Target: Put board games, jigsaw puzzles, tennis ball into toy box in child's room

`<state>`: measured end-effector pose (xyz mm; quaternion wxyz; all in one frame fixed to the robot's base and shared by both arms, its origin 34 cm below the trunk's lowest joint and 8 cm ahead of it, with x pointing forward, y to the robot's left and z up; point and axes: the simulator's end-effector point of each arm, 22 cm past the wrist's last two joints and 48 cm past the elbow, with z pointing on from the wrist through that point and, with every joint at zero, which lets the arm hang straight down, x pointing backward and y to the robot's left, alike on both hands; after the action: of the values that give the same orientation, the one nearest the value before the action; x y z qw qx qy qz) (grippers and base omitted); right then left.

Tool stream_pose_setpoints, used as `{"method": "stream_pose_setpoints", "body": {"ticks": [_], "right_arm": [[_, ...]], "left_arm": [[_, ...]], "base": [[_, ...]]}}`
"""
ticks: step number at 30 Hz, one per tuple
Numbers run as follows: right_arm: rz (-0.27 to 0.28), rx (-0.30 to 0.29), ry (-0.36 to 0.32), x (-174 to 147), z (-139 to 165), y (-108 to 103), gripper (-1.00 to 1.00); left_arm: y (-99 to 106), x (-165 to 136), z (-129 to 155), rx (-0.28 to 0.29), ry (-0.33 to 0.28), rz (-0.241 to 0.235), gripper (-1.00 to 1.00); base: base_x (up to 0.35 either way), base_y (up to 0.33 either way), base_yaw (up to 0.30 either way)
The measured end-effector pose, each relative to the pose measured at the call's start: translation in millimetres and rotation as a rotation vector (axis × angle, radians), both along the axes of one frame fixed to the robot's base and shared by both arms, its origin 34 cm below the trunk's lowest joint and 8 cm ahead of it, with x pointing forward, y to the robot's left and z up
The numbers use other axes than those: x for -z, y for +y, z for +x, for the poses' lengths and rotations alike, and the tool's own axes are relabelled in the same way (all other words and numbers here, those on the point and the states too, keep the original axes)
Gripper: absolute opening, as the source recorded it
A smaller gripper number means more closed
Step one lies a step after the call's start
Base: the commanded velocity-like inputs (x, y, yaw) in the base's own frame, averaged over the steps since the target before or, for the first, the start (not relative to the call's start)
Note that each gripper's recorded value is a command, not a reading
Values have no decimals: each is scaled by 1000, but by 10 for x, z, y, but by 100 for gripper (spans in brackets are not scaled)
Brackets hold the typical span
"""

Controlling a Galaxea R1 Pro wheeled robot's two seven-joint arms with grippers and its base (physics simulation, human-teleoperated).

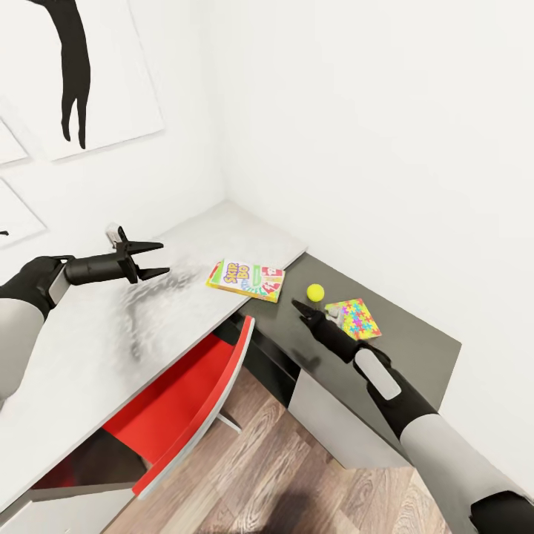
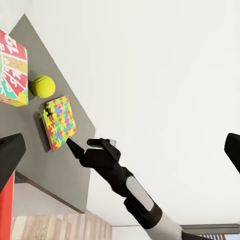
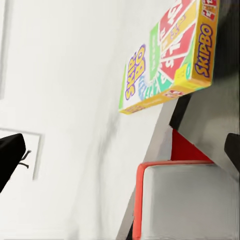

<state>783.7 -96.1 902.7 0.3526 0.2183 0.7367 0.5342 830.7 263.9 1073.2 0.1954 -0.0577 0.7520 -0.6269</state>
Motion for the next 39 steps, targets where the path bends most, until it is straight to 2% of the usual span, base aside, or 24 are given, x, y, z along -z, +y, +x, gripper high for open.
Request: {"method": "stream_pose_setpoints", "body": {"ticks": [5,11,20,39], "right_arm": [[23,7,15,164,-89,-63,100],[44,54,18,371,-178,-243,100],[69,61,-1,384,-221,-288,100],[70,66,-2,391,-220,-296,100]], "left_arm": [[-6,1,-1,1,0,-1,100],[-12,4,-2,2,1,-1,100],[-16,3,-2,2,1,-2,100],[-34,7,-4,4,1,-4,100]], "base": [[0,0,0],[0,0,0],[0,0,0],[24,0,0]]}}
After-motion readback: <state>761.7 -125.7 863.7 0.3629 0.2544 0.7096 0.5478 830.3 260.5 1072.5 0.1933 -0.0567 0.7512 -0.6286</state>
